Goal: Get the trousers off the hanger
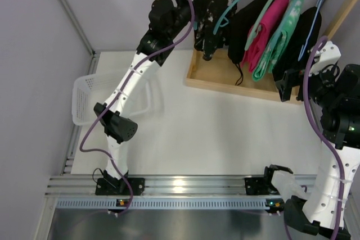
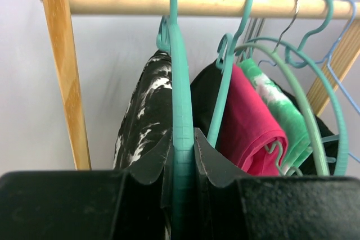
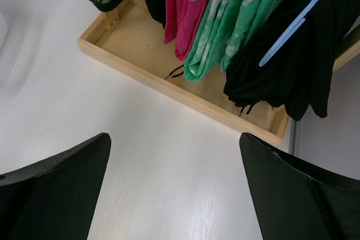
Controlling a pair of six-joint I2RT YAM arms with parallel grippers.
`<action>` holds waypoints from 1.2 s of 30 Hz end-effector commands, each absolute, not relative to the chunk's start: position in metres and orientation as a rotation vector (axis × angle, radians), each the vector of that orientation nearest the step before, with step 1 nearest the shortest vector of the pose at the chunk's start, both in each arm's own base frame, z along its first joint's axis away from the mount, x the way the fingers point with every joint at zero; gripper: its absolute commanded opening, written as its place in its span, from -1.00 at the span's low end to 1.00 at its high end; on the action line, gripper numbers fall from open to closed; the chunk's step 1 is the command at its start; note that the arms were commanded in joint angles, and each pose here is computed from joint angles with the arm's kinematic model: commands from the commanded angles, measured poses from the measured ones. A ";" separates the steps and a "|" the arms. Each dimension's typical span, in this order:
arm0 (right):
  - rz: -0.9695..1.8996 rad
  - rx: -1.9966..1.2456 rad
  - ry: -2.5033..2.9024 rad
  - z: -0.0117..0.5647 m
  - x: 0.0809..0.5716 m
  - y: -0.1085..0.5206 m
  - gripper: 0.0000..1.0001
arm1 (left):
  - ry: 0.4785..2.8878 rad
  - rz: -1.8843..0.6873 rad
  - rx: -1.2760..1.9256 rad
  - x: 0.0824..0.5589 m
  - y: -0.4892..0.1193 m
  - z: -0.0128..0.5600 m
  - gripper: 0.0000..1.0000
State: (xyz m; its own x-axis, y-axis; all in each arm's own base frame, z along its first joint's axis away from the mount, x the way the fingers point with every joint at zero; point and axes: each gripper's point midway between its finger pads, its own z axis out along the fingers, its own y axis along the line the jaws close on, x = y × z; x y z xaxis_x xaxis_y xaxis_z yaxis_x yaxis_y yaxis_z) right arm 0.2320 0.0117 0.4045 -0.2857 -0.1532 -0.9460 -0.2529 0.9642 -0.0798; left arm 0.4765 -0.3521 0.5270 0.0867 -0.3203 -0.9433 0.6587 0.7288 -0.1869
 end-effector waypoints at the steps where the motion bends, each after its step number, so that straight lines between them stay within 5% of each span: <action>1: 0.073 -0.310 1.801 0.420 0.240 0.009 0.99 | 0.664 -0.762 0.210 0.365 -0.273 0.721 -1.00; 14: 0.159 -0.343 1.747 0.452 0.251 0.021 0.99 | 0.838 -0.755 0.284 0.330 -0.259 0.669 -1.00; 28: 0.757 -0.297 1.540 0.534 0.282 0.096 0.99 | 0.986 -0.758 0.276 0.275 -0.217 0.625 -1.00; 36: 1.057 -0.335 1.458 0.556 0.291 0.191 0.99 | 1.025 -0.677 0.276 0.258 -0.193 0.590 -1.00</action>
